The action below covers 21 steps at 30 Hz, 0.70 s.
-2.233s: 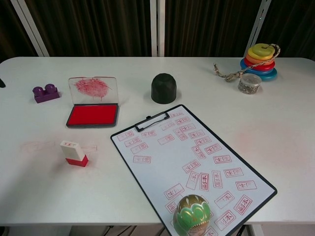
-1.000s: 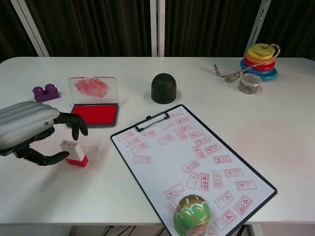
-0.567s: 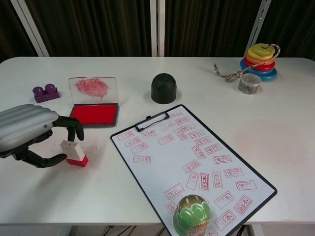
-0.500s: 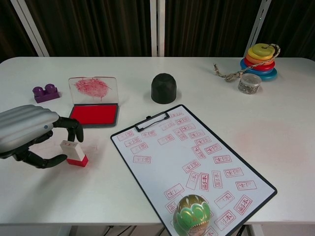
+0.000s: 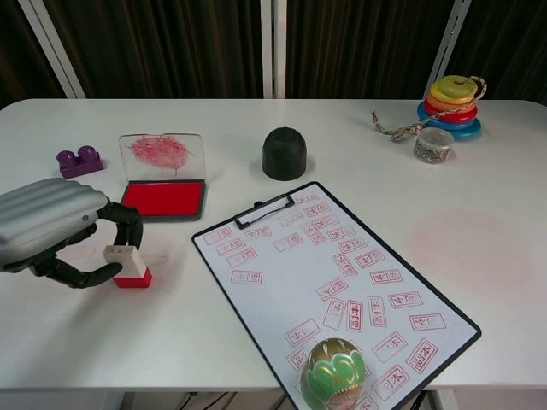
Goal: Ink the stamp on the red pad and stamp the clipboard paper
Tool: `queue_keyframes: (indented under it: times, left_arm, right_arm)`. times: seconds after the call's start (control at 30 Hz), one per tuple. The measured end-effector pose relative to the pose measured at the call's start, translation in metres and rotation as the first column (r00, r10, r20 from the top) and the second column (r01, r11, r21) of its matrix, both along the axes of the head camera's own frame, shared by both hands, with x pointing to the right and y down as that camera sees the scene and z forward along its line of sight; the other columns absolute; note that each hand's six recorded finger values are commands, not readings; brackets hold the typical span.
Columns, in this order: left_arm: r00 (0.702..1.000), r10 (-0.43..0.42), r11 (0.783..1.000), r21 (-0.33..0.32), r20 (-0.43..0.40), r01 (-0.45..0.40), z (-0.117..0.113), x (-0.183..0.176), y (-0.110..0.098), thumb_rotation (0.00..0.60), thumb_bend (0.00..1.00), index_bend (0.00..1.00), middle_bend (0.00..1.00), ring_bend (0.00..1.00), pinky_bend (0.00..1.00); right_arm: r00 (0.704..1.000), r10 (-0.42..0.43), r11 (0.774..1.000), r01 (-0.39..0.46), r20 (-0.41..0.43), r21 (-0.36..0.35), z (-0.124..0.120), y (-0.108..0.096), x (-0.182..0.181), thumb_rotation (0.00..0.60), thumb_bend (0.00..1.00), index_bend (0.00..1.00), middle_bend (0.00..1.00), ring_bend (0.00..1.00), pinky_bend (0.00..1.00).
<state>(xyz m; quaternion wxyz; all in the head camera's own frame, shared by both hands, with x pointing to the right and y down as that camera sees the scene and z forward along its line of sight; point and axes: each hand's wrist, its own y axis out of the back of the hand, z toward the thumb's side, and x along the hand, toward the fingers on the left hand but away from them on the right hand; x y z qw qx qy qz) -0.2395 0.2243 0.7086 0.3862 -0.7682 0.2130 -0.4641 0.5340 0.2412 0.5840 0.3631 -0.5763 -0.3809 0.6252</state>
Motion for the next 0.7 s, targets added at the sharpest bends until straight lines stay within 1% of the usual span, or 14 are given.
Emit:
queue_keyframes:
  times: [0.3, 0.43, 0.5, 0.7]
  left_arm:
    - [1.000, -0.008, 1.000, 0.007, -0.020, 0.008, 0.000, 0.001, -0.002, 0.600, 0.44, 0.54, 0.58, 0.96, 1.00]
    - [0.999, -0.023, 1.000, 0.006, -0.041, 0.024, -0.002, 0.001, -0.005, 0.600, 0.45, 0.56, 0.60, 0.97, 1.00]
    - [0.998, -0.035, 0.999, 0.014, -0.056, 0.035, -0.004, 0.001, -0.008, 0.600, 0.45, 0.58, 0.62, 0.97, 1.00]
    - [0.990, -0.064, 0.995, 0.071, -0.123, 0.073, -0.015, 0.000, -0.028, 0.600, 0.45, 0.60, 0.63, 0.97, 1.00]
  right_arm:
    - [1.000, 0.002, 1.000, -0.002, -0.004, -0.002, 0.000, 0.000, 0.001, 0.600, 0.30, 0.00, 0.00, 0.00, 0.00]
    - [1.000, 0.003, 1.000, -0.003, -0.005, -0.002, 0.000, 0.000, 0.001, 0.600, 0.30, 0.00, 0.00, 0.00, 0.00]
    - [1.000, 0.003, 1.000, -0.003, -0.005, -0.001, -0.001, 0.000, 0.001, 0.600, 0.30, 0.00, 0.00, 0.00, 0.00]
    - [1.000, 0.001, 1.000, -0.001, -0.006, -0.003, -0.001, -0.001, 0.000, 0.600, 0.30, 0.00, 0.00, 0.00, 0.00]
